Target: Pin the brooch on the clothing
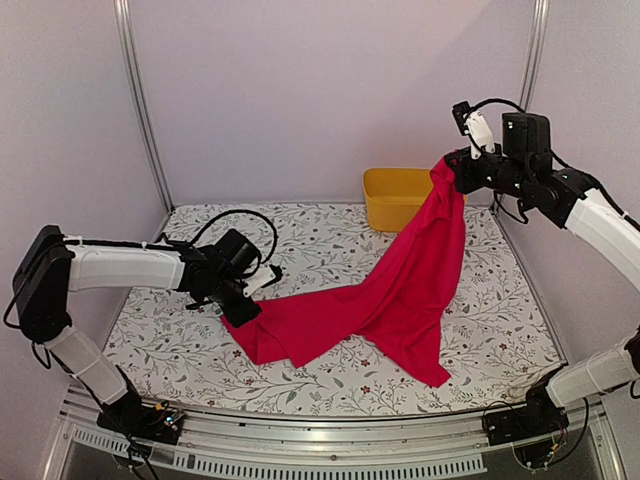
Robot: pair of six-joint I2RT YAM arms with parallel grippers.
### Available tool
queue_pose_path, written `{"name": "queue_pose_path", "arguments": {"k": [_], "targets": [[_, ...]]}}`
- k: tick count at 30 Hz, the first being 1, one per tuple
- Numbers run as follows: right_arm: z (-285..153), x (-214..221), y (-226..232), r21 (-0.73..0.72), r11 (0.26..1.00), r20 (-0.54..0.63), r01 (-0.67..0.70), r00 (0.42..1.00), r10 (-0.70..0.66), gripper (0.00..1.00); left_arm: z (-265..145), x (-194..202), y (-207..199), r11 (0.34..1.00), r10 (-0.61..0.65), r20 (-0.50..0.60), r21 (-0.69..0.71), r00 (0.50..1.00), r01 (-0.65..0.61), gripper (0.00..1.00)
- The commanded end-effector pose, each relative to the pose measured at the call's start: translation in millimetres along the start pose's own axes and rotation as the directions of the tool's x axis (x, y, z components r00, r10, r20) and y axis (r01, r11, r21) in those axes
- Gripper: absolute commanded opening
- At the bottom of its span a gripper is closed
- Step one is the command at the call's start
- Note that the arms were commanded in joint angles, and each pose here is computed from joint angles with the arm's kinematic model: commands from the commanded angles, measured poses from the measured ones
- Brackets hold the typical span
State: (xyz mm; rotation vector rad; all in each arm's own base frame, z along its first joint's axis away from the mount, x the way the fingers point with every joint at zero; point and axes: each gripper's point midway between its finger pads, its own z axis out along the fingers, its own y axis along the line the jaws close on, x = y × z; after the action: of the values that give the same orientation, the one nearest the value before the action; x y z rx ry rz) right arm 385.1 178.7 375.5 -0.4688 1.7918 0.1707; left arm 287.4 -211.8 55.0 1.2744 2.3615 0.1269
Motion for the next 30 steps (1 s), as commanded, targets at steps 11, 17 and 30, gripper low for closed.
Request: {"name": "queue_pose_path", "arguments": {"k": [11, 17, 30], "targets": [[16.9, 9.9, 8.4, -0.038, 0.999, -0.004, -0.024, 1.0, 0.024, 0.0, -63.3, -30.3, -153.6, 0.848, 0.21, 0.266, 0.429, 0.941, -0.311, 0.52], [21.1, 13.0, 9.0, -0.039, 0.999, -0.012, -0.021, 1.0, 0.021, 0.0, -24.9, -3.8, -170.9, 0.823, 0.34, 0.113, 0.446, 0.934, -0.353, 0.55], [21.3, 19.5, 7.1, -0.025, 0.999, -0.024, -0.026, 0.999, 0.025, 0.0, -12.3, -29.2, -179.0, 0.817, 0.363, 0.168, 0.416, 0.916, -0.4, 0.42]]}}
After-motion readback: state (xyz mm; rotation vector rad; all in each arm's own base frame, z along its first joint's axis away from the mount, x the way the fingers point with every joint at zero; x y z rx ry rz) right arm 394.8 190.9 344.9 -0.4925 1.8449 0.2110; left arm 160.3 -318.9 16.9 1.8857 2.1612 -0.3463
